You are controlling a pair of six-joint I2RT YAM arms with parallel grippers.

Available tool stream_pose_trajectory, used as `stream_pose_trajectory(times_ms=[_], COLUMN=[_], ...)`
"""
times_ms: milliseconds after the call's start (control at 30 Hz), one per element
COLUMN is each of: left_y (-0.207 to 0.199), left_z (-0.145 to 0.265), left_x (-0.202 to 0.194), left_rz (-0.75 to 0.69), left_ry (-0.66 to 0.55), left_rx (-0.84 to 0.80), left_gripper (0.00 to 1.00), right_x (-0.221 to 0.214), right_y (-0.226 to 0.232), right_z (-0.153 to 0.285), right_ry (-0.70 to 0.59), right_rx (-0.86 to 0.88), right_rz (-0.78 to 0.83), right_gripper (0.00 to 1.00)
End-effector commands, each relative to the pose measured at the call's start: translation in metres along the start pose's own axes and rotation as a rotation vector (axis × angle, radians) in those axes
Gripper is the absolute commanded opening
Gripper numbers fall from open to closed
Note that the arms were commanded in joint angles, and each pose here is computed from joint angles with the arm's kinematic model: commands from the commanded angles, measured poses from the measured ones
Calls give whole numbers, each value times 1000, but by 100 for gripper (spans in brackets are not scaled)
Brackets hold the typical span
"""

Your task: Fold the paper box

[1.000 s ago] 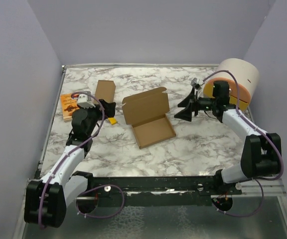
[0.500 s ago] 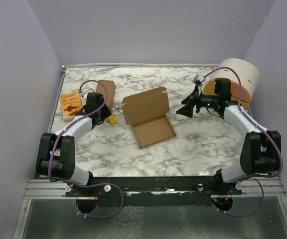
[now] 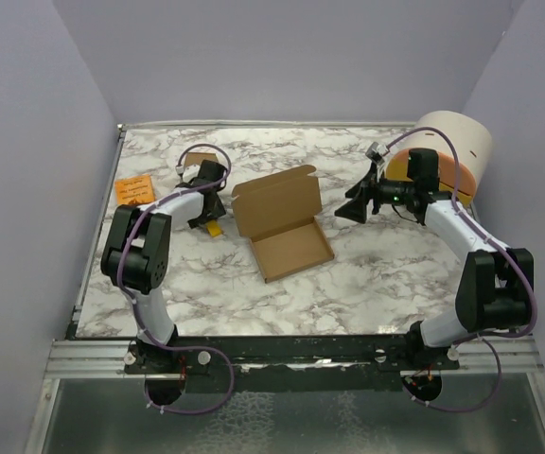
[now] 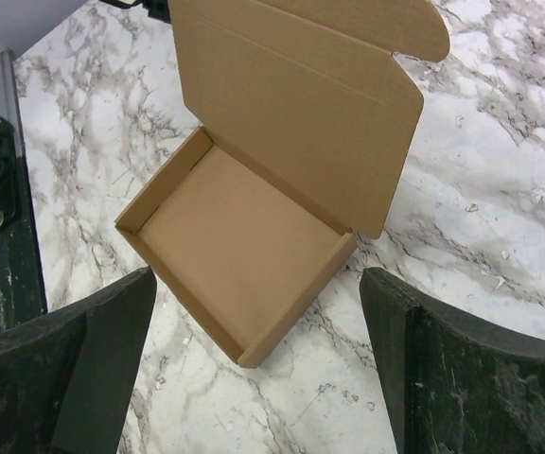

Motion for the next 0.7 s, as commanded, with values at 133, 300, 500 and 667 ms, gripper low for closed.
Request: stream_pose_trajectory(times_ms=[133,300,500,667], left_y=[-4,4,24,39], left_z=[1,6,33,81], left_x=[-5,-12,-18,-20], left_rz=[-37,-30,44,85], left_ry=[8,-1,-74,-190], left_rx=[67,88,95,-30], left_gripper=[39,18,5,0], right_x=[1,-1,-5,-11], right_y=[-6,-6,1,9], right_z=[0,-1,-3,-6], right_ry=[11,17,17,21], right_rx=[-17,-8,56,144], right_rz=[4,0,-33,-82], right_gripper=[90,90,90,90])
Point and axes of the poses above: each gripper's point midway between its finger pads, its own z axis back along the fingers, its own y axis along the line the jaws close on, x = y × z, the point moved 4 cm from there along z, back along the fingers, and after that the axes turned 15 degrees about -z, right-handed, at the moved point
